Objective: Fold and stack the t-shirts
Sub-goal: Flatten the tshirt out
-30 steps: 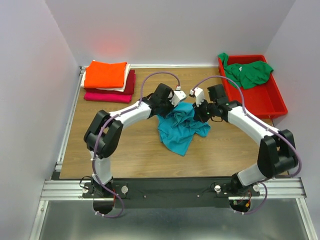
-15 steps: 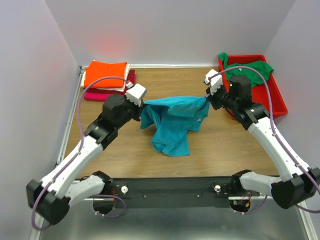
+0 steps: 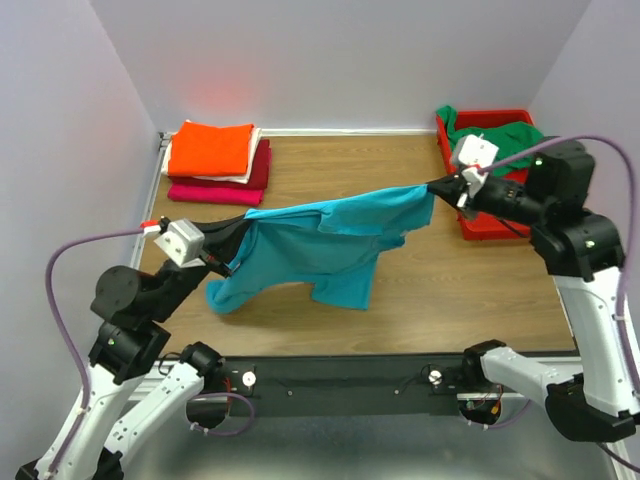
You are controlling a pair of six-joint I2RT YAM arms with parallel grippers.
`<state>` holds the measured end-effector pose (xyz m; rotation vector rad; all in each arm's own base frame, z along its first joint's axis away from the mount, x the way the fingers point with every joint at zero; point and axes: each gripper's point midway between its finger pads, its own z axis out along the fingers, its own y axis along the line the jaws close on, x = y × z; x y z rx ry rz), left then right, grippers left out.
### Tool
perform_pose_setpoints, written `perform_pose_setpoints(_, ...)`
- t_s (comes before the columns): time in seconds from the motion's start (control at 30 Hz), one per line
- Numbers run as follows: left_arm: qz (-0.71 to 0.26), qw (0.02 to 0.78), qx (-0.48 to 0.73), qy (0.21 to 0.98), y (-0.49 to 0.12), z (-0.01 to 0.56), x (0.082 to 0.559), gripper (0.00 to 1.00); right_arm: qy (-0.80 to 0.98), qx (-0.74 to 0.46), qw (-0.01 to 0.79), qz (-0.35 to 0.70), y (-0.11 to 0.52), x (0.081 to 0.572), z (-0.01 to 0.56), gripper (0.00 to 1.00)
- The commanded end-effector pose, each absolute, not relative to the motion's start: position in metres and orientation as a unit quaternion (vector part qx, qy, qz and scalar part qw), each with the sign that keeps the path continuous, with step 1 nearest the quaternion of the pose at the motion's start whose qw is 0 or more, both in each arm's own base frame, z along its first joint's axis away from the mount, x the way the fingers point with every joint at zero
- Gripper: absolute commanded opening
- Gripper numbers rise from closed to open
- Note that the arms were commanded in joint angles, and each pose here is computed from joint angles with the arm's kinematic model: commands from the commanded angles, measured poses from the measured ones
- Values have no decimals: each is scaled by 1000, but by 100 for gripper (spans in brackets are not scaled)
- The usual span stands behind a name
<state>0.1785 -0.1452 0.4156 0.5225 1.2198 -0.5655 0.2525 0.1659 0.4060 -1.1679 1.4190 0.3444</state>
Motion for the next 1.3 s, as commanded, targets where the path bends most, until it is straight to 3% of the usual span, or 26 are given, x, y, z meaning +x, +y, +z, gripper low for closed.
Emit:
perform_pose_setpoints(0.0, -279, 783, 276, 483, -146, 467, 148, 0, 580, -533, 588, 182, 158, 209, 435, 1)
perform_pose_setpoints(0.33, -366, 783, 361, 349, -163, 564, 78, 0, 587, -467, 659, 59, 107, 203, 508, 1)
perform_pose_setpoints(0.5, -388, 782, 365, 322, -160, 573, 60, 0, 578, -461, 671, 50, 104, 201, 526, 1)
perform_pose_setpoints(0.6, -396, 771, 340, 364, -169, 545, 88, 0, 595, -450, 664, 47, 101, 217, 521, 1)
perform_pose_setpoints(0.73, -428, 725, 290, 456, -200, 456, 153, 0, 633, -427, 641, 72, 102, 256, 488, 1)
perform_pose_setpoints(0.8, -438, 705, 250, 498, -207, 425, 178, 0, 667, -403, 622, 81, 101, 295, 444, 1)
perform_pose_setpoints(0.97, -358, 628, 87, 685, -189, 299, 303, 0, 727, -350, 582, 99, 101, 395, 335, 1)
perform_pose_setpoints(1.0, -344, 609, 71, 711, -183, 279, 322, 4, 759, -339, 544, 115, 102, 421, 291, 1)
perform_pose_setpoints(1.03, -315, 572, 60, 755, -182, 244, 354, 24, 774, -326, 528, 125, 105, 439, 270, 1)
perform_pose_setpoints(1.1, -256, 524, 46, 811, -170, 188, 399, 38, 817, -285, 487, 121, 102, 480, 216, 2)
perform_pose_setpoints(1.2, -170, 530, 41, 830, -154, 195, 453, 54, 845, -211, 483, 87, 88, 523, 206, 54)
perform_pose_setpoints(1.23, -142, 522, 48, 840, -152, 196, 472, 69, 849, -195, 484, 80, 85, 534, 205, 73)
perform_pose_setpoints(1.27, -131, 518, 54, 843, -151, 199, 479, 75, 851, -194, 483, 72, 82, 534, 204, 80)
